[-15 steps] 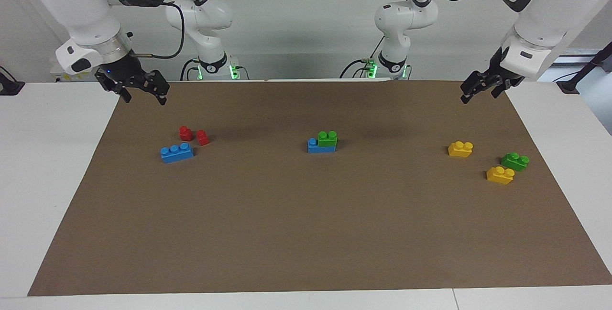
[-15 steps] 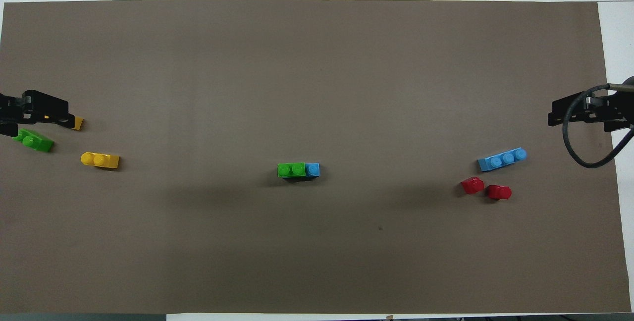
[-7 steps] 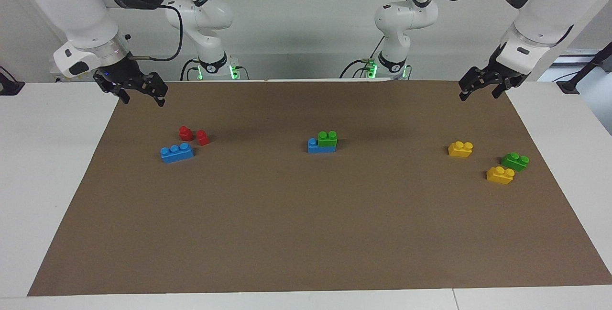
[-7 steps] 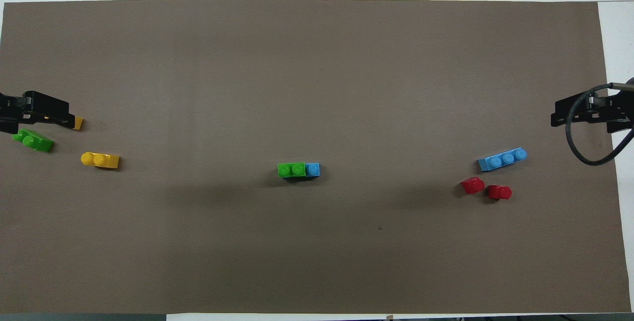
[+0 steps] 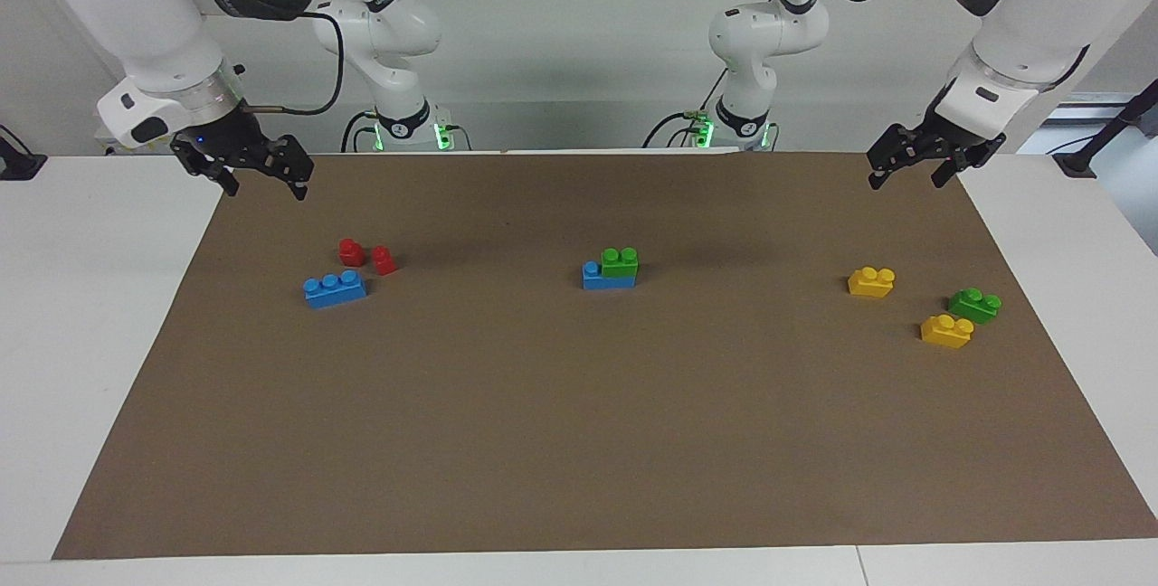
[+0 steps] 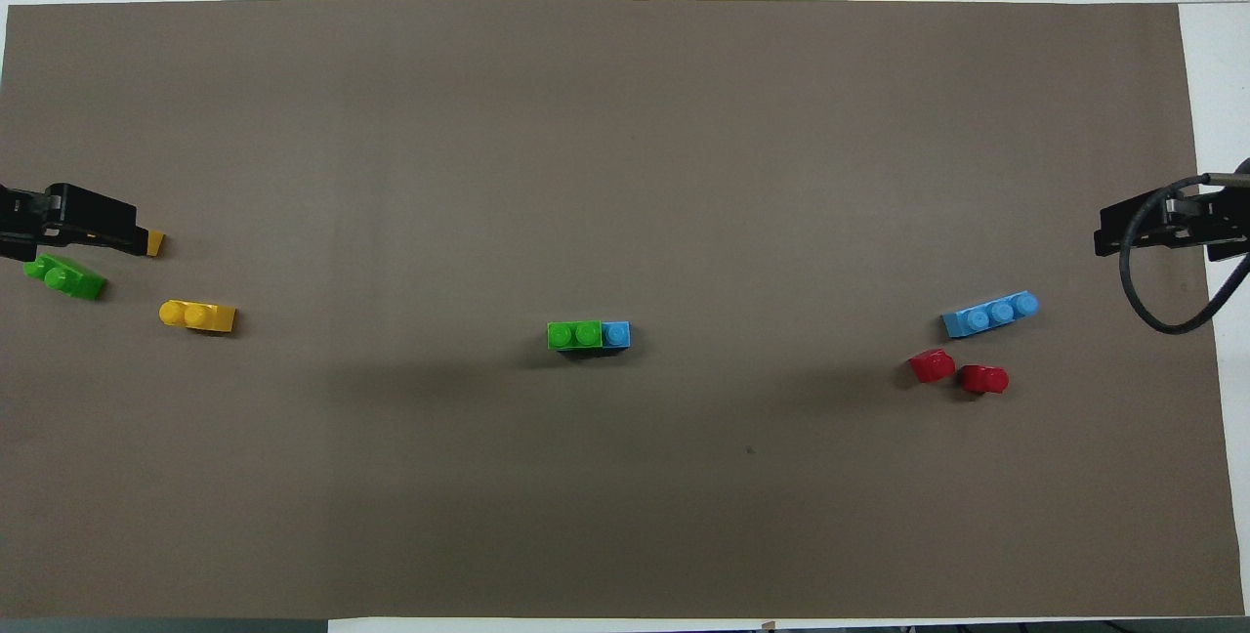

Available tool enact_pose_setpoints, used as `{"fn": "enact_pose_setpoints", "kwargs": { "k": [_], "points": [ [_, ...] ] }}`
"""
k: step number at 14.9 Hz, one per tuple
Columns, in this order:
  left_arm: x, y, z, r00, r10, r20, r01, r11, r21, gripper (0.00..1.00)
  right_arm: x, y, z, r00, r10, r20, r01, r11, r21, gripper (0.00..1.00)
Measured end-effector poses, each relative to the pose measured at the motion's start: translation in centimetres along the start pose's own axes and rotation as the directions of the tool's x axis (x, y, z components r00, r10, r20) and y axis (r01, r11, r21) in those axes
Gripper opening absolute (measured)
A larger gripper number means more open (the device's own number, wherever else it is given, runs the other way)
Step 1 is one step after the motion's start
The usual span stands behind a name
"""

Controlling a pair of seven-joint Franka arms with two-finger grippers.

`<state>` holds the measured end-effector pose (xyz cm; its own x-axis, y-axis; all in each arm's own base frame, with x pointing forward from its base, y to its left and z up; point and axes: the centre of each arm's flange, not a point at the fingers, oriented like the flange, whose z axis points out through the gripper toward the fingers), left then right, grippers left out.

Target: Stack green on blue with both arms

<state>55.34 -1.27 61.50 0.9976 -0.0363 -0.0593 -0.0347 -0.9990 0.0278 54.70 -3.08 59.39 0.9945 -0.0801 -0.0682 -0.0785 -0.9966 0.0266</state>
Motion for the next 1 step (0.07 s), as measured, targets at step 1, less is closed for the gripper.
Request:
{"fn": "enact_pose_setpoints", "kwargs": {
  "k": [1],
  "points": [
    [0.00, 0.00, 0.00, 1.000, 0.000, 0.000, 0.000, 1.000, 0.000, 1.00, 0.00, 0.00, -0.01, 1.000, -0.005, 0.000, 0.005, 1.000, 0.000, 1.00]
  ]
}}
